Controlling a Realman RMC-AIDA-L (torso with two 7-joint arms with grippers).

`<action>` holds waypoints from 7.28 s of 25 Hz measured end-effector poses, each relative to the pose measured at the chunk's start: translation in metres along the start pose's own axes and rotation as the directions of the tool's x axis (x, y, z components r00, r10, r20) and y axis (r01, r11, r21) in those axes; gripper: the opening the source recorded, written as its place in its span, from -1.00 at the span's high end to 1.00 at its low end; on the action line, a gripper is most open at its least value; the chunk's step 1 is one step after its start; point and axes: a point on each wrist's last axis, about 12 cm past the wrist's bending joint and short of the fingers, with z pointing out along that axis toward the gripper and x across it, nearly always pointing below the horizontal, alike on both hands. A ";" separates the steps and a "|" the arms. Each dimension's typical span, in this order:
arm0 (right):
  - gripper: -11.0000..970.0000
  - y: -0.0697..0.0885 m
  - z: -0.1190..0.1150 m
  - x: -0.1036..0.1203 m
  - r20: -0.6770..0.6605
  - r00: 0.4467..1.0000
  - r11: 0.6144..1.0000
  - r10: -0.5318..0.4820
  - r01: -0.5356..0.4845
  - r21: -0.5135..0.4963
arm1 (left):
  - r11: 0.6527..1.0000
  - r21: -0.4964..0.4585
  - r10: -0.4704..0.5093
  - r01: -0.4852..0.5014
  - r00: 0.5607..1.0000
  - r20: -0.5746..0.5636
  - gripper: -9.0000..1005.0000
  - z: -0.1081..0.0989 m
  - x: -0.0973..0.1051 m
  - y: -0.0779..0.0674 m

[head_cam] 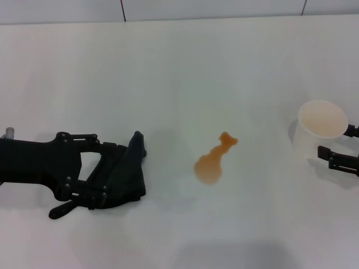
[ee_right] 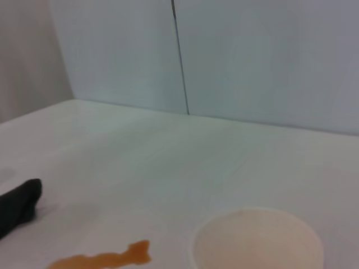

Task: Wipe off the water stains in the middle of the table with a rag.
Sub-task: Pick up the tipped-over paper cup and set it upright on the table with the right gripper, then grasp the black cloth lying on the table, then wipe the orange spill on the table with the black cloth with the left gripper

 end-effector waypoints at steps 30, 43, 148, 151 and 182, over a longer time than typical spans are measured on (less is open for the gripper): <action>-0.80 0.035 -0.012 -0.088 0.188 0.965 0.929 -0.182 0.231 -0.290 | 0.999 -0.035 0.009 -0.009 1.000 -0.002 -0.71 0.001 -0.003 0.006; -0.79 0.044 0.020 -0.123 -0.035 0.945 0.899 -0.326 0.298 -0.322 | 0.995 -0.049 -0.094 0.091 0.993 -0.073 -0.71 -0.007 -0.011 0.015; -0.79 0.058 0.029 -0.123 0.013 0.945 0.879 -0.327 0.309 -0.362 | 0.990 -0.138 -0.070 0.009 0.893 -0.446 0.32 0.076 -0.039 0.056; -0.79 0.059 0.029 -0.124 0.013 0.945 0.878 -0.328 0.310 -0.364 | 0.990 -0.140 -0.069 0.007 0.895 -0.442 0.35 0.078 -0.039 0.056; -0.79 0.057 0.029 -0.124 0.024 0.945 0.880 -0.326 0.313 -0.356 | 0.992 -0.019 0.115 -0.123 0.962 -0.249 0.82 0.126 -0.096 0.059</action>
